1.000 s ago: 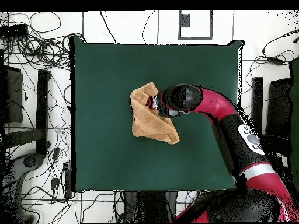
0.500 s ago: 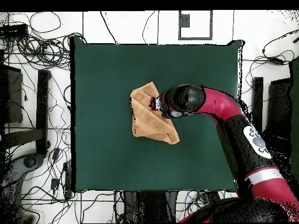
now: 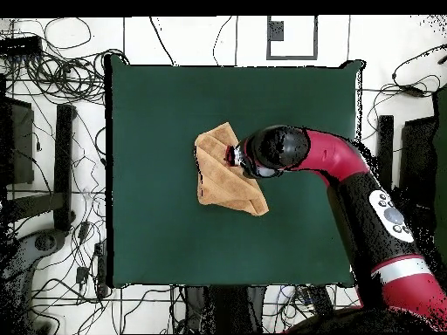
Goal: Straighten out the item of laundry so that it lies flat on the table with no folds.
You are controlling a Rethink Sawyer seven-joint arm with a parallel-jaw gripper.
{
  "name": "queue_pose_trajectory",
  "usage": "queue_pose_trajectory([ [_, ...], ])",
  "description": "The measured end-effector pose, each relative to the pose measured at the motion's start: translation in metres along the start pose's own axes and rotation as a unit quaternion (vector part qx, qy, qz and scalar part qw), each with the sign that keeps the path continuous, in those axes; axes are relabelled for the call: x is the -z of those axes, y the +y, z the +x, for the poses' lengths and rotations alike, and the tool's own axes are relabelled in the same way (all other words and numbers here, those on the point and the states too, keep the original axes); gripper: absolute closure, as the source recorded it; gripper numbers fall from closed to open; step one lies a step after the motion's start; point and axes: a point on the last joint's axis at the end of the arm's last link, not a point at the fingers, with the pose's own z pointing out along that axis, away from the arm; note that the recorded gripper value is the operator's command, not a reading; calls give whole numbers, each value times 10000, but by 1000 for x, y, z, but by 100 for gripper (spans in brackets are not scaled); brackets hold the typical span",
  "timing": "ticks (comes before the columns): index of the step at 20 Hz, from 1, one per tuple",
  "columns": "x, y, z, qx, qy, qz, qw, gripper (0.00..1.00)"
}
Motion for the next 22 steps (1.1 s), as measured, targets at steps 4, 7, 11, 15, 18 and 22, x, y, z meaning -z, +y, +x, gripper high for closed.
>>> queue_pose_trajectory([
  [4, 1, 0, 1, 10, 46, 10, 10000, 0],
  [7, 1, 0, 2, 15, 80, 11, 10000, 0],
  [11, 1, 0, 3, 18, 109, 10, 9999, 0],
  [15, 0, 0, 4, 24, 141, 10, 9999, 0],
  [18, -1, 0, 5, 28, 160, 9, 9999, 0],
  [22, -4, -2, 7, 83, 178, 75, 9998, 0],
])
